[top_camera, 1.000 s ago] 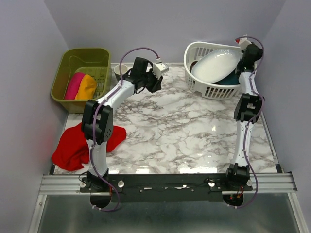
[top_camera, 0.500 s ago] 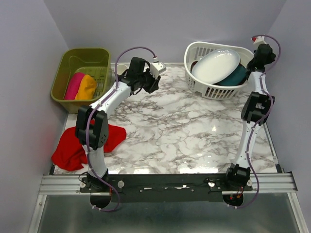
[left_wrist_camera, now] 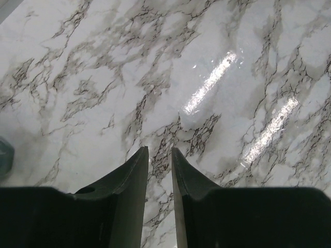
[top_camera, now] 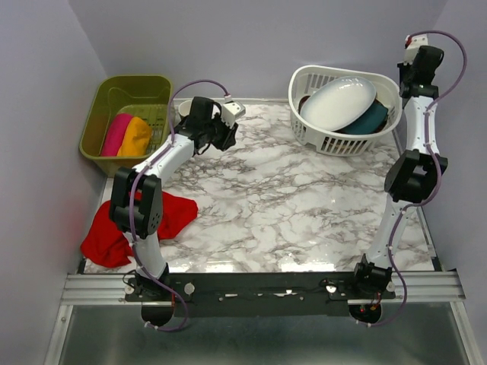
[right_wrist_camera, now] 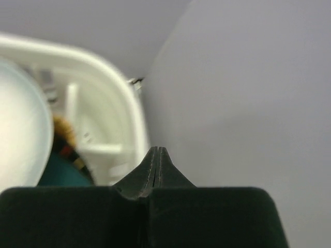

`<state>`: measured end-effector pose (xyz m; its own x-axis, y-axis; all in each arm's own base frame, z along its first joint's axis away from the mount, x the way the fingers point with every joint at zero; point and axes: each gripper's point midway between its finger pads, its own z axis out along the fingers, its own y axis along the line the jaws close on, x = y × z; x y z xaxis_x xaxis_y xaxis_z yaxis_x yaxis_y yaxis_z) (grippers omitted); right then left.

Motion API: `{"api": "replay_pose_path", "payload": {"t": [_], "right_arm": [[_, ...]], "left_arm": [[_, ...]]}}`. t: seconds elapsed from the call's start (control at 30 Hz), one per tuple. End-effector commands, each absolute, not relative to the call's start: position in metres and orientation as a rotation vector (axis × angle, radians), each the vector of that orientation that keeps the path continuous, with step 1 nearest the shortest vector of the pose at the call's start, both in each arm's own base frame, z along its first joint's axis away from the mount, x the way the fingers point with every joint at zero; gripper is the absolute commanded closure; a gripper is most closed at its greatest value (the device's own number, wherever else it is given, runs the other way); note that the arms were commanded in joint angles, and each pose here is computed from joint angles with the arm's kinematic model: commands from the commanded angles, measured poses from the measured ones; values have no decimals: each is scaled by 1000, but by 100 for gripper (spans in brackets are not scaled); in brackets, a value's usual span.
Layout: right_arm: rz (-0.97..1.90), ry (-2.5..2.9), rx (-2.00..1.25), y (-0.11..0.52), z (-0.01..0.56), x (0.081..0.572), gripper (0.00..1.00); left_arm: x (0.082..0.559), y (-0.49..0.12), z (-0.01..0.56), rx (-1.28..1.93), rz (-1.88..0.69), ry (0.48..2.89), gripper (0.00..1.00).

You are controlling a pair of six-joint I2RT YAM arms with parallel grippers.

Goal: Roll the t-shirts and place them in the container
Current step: Move the bin to the center of the board.

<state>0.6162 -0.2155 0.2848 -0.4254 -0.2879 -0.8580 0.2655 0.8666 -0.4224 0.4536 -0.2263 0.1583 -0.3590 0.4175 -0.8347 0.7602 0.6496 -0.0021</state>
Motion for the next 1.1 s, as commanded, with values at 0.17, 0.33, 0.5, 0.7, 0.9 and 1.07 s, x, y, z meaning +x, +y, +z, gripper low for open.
{"api": "replay_pose_path", "payload": {"t": [0.17, 0.33, 0.5, 0.7, 0.9, 1.07], "right_arm": [[-388, 2299, -133, -174, 147, 592, 99], [-753, 2286, -97, -219, 129, 598, 99], [-1008, 2292, -68, -271, 120, 601, 99], [-1154, 2278, 5, -323, 109, 585, 99], [-1201, 2267, 69, -348, 109, 572, 99], [-1243, 2242, 103, -359, 118, 568, 99]], "left_arm": [[454, -215, 174, 861, -465, 1972, 64], [449, -212, 170, 878, -462, 2000, 64], [446, -208, 168, 892, -442, 2025, 63], [441, -203, 167, 901, -420, 2038, 62], [437, -202, 162, 907, -428, 2056, 62], [438, -201, 162, 928, -417, 2053, 62]]}}
